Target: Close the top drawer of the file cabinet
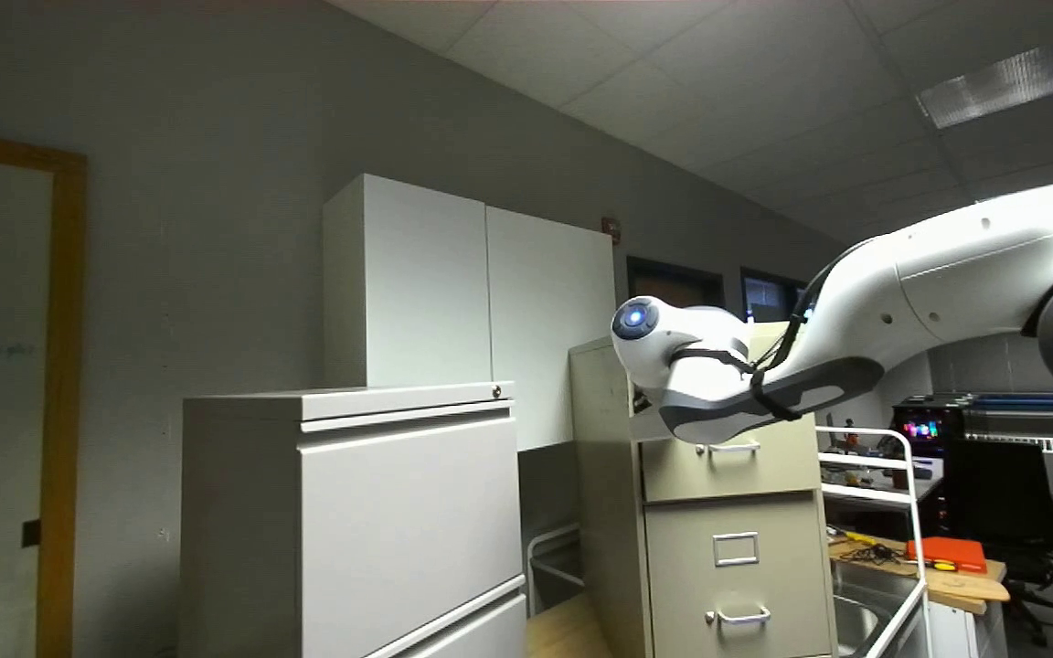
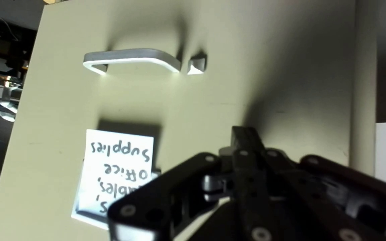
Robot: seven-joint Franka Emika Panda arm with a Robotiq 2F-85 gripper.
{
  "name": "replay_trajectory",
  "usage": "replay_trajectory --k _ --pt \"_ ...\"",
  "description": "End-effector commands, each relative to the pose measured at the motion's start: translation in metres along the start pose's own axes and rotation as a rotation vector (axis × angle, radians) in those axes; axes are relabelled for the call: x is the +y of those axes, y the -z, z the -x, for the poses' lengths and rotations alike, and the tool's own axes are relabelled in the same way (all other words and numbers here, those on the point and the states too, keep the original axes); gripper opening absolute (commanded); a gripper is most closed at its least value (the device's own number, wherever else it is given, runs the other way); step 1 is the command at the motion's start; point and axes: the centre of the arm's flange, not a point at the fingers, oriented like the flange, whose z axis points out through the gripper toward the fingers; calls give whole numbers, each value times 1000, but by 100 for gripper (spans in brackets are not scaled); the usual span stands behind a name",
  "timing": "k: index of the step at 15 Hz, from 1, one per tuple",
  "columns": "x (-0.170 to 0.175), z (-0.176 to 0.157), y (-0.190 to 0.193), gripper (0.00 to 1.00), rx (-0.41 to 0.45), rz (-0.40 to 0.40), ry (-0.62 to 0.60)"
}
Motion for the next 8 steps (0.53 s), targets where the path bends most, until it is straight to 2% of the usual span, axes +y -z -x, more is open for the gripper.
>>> replay_trajectory --k 1,8 --pt "-28 -15 -54 0 -16 18 7" --pt "-33 -9 -62 0 -80 4 -23"
